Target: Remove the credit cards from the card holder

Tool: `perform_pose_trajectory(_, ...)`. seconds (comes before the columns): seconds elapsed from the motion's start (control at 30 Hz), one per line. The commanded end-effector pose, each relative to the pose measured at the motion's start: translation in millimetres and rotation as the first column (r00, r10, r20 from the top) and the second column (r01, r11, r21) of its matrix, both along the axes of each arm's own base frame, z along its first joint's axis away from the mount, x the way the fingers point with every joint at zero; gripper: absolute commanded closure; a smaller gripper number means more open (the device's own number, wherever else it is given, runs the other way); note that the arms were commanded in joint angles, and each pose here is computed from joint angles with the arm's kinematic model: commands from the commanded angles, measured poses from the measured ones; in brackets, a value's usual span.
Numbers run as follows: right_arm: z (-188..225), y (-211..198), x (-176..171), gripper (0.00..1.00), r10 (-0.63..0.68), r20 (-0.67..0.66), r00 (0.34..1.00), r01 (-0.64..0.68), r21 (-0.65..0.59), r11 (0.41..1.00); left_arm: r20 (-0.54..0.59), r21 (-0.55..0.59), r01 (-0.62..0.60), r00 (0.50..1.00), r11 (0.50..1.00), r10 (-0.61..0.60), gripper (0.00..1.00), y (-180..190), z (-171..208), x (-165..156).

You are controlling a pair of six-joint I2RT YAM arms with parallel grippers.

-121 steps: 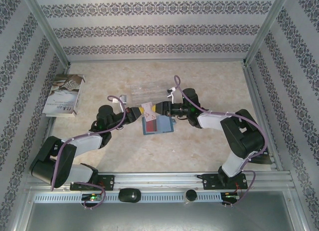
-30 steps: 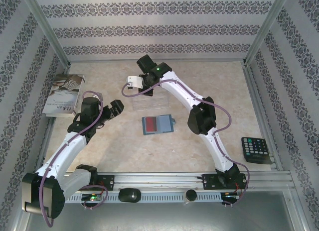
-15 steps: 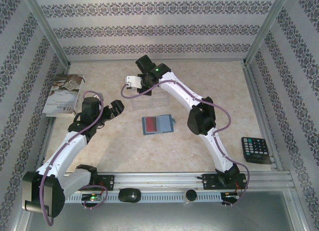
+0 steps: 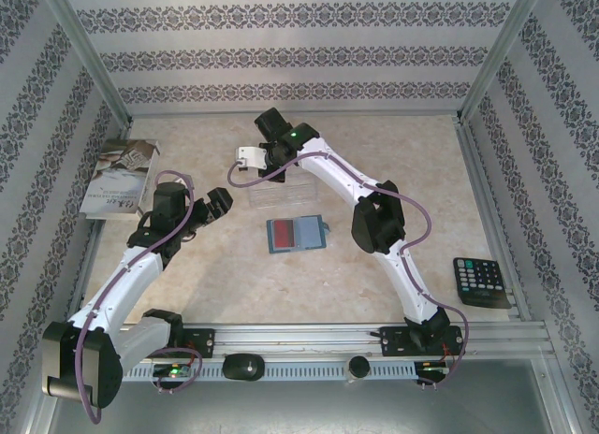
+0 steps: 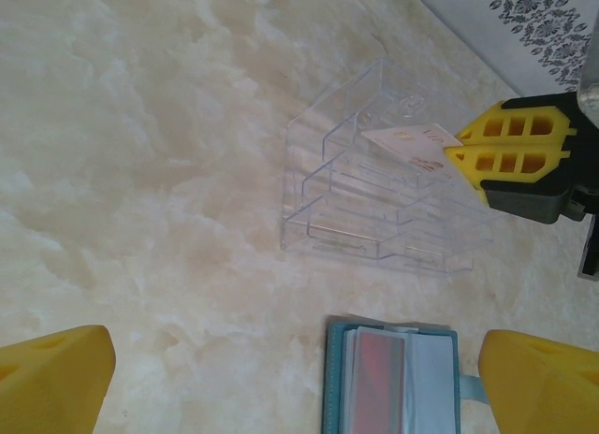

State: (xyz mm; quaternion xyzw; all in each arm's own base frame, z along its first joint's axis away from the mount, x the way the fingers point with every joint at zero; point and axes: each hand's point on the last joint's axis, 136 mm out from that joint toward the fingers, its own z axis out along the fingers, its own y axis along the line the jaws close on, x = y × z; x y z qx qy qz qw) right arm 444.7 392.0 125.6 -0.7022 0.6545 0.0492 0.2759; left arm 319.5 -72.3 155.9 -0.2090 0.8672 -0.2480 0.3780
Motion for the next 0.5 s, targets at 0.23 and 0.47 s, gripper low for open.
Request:
perform_pose_trajectory(0.23,-26.8,11.4,-12.6,1.0,0.028,-0.044,0.999,-0.029,-0.014,0.999,0.017,-0.014,-0.01,1.0,1.0,0.011,0.0,3.6,3.3,-0.3)
perform_pose_trajectory(0.47,-27.2,13.5,-6.0,0.9,0.004,-0.019,1.0,-0.004,-0.005,1.0,0.016,-0.02,-0.011,1.0,1.0,0.011,0.0,3.2,2.8,-1.3)
